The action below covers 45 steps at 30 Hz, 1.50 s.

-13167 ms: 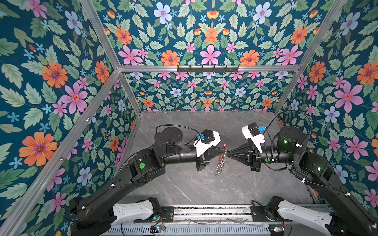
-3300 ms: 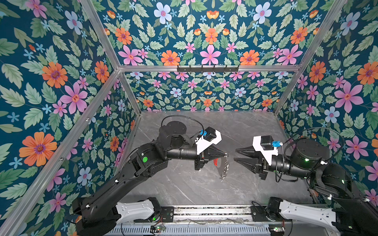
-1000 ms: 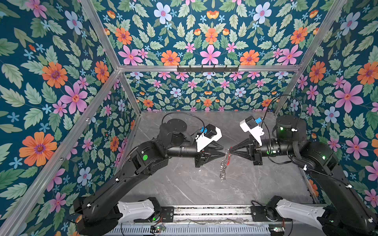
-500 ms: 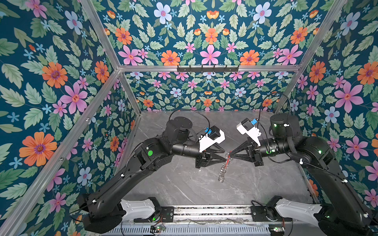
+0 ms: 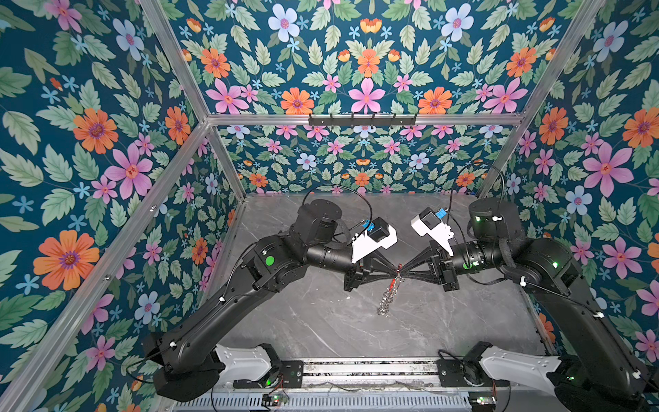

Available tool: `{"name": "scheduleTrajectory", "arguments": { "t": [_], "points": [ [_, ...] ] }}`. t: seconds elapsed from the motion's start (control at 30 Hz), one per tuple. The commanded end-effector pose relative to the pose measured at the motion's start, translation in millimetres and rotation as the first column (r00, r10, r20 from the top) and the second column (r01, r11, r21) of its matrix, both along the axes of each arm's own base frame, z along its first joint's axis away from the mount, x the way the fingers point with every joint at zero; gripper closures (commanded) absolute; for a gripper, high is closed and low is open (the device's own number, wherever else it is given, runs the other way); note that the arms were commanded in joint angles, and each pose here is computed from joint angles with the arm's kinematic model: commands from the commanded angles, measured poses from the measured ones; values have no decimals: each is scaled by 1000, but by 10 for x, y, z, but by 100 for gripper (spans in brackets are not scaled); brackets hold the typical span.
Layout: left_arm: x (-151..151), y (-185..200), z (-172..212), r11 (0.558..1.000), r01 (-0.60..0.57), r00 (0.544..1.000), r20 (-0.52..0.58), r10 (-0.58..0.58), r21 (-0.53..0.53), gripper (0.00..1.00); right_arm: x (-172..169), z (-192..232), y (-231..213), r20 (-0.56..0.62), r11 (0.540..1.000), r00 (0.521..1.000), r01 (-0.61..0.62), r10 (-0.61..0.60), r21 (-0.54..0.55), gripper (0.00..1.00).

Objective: Remove the keys from the keyring

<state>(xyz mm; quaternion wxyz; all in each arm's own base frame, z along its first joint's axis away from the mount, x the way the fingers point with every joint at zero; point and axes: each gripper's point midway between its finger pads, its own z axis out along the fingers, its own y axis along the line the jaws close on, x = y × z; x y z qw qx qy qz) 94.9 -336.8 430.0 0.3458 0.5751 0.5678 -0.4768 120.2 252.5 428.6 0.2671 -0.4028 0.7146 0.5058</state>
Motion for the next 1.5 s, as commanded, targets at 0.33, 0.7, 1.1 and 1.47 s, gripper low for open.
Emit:
{"name": "scheduleTrajectory", "arguments": {
  "t": [0.33,0.7,1.1,1.47],
  "points": [
    [-67,-4,11,999,42,999,-18,-42,-2,87,99,56,20,39,999,998,38,-38,16,100],
    [-24,9,51,999,4,1000,16,-3,-54,100,172,127,31,70,996,994,75,-78,51,98],
    [24,193,308,963,-93,986,112,125,-253,100,236,166,-84,235,968,951,157,-201,194,65],
    [2,199,341,966,-84,987,110,113,-244,100,83,242,-63,287,959,947,62,-145,278,60]
  ]
}}
